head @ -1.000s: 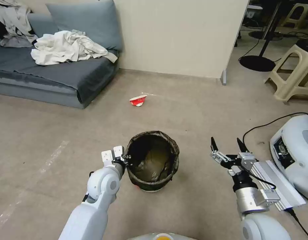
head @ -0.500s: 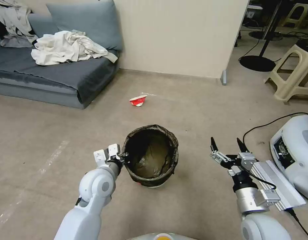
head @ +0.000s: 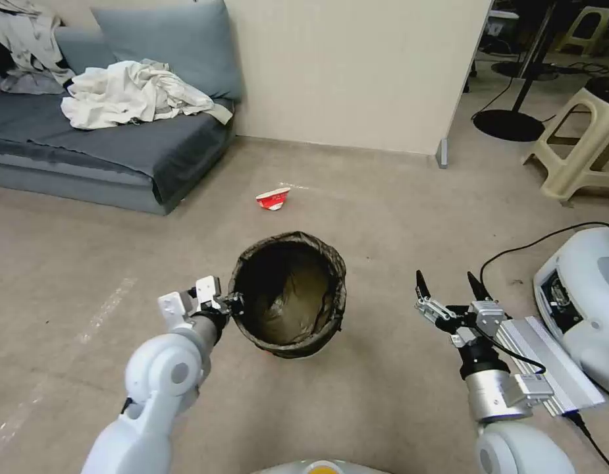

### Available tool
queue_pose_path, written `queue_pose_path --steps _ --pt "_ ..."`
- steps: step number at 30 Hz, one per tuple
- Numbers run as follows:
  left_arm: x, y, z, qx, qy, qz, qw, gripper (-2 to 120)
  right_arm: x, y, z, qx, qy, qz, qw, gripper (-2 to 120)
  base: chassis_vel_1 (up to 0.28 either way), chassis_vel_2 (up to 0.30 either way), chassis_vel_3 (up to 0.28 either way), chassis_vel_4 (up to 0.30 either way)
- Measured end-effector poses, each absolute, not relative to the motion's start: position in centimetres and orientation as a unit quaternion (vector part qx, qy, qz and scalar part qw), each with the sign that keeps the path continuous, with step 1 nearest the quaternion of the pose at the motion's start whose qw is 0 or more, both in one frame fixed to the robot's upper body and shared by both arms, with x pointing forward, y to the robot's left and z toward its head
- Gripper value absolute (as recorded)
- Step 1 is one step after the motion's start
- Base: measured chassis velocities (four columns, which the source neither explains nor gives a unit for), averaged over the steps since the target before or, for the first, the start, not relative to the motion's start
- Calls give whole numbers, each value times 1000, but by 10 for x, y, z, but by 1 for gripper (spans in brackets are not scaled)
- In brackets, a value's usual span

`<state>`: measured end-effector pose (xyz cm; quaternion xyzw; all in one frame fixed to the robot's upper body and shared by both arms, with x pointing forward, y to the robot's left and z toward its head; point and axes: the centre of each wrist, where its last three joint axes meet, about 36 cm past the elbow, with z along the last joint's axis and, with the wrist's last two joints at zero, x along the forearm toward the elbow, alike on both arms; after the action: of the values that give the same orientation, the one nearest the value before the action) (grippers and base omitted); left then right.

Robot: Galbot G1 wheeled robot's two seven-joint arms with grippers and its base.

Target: Pick up the trash can from the floor.

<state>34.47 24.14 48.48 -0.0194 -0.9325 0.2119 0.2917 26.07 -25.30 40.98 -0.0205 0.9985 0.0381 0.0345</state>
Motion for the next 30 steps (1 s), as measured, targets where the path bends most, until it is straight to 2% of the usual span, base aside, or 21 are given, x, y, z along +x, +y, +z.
queue_pose_path --steps 7,30 --pt "333 253 501 -19 -938 210 276 1 262 -253 410 -22 998 38 35 100 0 0 0 0" --pt "322 253 503 -16 -937 210 278 1 262 -253 409 -22 998 40 34 100 0 0 0 0"
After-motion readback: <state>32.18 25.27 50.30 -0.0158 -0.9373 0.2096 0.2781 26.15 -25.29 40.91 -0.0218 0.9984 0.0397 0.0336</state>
